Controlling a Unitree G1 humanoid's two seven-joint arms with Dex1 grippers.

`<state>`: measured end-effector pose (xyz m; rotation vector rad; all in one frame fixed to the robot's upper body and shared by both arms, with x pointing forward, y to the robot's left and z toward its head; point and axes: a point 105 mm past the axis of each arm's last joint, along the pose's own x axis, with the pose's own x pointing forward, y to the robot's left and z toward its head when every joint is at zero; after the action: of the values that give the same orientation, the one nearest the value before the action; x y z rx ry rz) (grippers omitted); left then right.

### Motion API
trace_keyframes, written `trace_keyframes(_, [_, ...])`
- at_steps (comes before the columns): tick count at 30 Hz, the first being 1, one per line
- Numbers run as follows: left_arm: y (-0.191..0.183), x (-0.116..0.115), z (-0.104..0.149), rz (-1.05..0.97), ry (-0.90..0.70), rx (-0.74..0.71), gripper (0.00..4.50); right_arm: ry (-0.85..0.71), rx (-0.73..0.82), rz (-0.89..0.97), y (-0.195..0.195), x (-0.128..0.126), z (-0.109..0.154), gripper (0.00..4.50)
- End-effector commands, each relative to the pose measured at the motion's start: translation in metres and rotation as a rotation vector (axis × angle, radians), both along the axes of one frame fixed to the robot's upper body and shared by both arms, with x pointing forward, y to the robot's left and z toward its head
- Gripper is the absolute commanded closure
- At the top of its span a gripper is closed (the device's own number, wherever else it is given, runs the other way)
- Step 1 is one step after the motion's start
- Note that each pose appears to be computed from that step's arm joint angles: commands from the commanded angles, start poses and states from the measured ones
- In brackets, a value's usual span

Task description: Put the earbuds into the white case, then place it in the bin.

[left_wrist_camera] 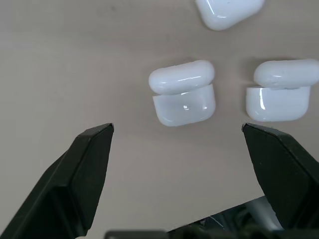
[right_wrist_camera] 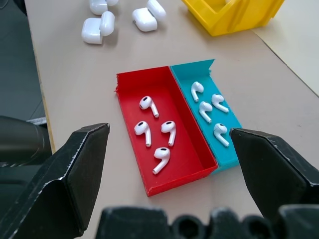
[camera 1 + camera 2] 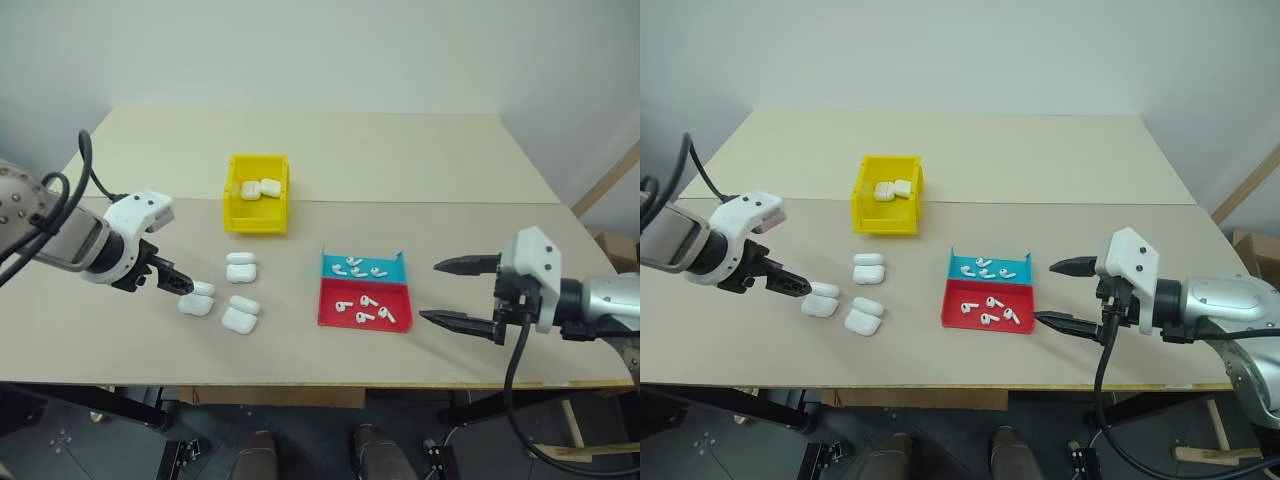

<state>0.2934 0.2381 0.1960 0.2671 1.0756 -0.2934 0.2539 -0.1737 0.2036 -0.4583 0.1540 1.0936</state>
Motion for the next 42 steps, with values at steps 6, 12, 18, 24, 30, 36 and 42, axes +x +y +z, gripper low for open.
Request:
trace_keyframes(6, [-0.005,0.005,-0.011,0.087,0.064,0.043,0.00,-0.005,-0.013,0.023,-0.004,-0.001,0.019,0.03])
trace_keyframes(12, [-0.016,0.015,-0.022,0.125,0.074,0.049,0.00,0.006,-0.023,0.027,-0.006,-0.001,0.024,0.03])
trace_keyframes(18, [-0.016,0.020,-0.029,0.159,0.063,0.072,0.00,0.014,-0.033,0.023,-0.008,-0.001,0.028,0.03])
trace_keyframes(24, [-0.015,0.020,-0.036,0.178,0.075,0.086,0.00,0.025,-0.046,0.022,-0.010,-0.002,0.030,0.03])
trace_keyframes(30, [-0.015,0.020,-0.048,0.200,0.101,0.072,0.00,0.034,-0.051,0.024,-0.011,-0.003,0.031,0.03])
trace_keyframes(36, [-0.016,0.023,-0.056,0.230,0.091,0.074,0.00,0.031,-0.059,0.035,-0.009,-0.004,0.033,0.03])
trace_keyframes(42, [-0.020,0.026,-0.057,0.242,0.085,0.066,0.00,0.027,-0.059,0.042,-0.009,-0.005,0.034,0.03])
